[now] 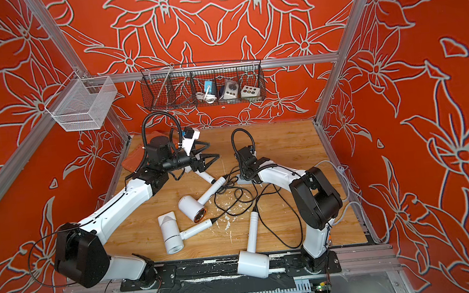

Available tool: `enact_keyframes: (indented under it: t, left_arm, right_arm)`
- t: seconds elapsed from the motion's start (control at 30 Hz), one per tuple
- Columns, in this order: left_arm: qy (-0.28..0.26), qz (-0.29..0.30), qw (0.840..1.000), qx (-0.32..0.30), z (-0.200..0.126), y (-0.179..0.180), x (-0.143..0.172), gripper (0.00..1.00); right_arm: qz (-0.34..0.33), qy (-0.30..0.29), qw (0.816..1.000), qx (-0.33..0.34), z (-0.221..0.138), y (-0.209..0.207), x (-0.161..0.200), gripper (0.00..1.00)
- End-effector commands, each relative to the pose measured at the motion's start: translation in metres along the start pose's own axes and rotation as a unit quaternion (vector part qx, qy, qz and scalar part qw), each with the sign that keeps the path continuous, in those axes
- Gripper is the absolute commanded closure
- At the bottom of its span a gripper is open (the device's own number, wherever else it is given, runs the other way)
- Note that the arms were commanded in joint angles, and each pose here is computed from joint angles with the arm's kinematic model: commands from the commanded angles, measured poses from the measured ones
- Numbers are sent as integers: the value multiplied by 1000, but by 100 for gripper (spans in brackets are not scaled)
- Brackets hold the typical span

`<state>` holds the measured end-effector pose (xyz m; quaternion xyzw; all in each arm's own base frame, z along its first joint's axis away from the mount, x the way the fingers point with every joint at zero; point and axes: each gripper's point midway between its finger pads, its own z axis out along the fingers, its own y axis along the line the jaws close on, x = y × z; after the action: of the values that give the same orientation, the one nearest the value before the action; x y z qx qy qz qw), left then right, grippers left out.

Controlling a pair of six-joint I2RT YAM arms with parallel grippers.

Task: Charge the blow dryers
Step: Adjust the plug at the socket.

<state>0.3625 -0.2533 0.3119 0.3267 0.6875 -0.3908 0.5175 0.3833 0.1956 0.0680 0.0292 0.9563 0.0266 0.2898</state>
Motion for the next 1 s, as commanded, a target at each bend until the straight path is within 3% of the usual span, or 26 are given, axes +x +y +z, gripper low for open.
enact_keyframes:
  t: [0.0, 0.33, 0.57, 0.67, 0.87, 0.97]
  left_arm:
    - [-17, 14, 1000, 7, -7, -7, -12, 14]
    - [-17, 15, 1000, 8, -7, -7, -12, 14]
    - [-16, 14, 1000, 7, -6, -6, -12, 14]
    - [-17, 15, 1000, 7, -7, -7, -12, 14]
    - [-15, 12, 1000, 6, -6, -5, -10, 14]
    - [-11, 7, 1000, 3, -4, -2, -7, 14]
  right_arm:
    - [20, 75, 997, 26, 25, -20, 58, 100]
    - [65, 113, 991, 11, 39, -27, 81, 100]
    - [59, 112, 992, 12, 39, -27, 80, 98]
    - [55, 109, 993, 11, 36, -27, 76, 85]
    - [17, 84, 996, -2, 18, -21, 59, 36]
    - [-11, 69, 998, -9, 3, -15, 45, 24]
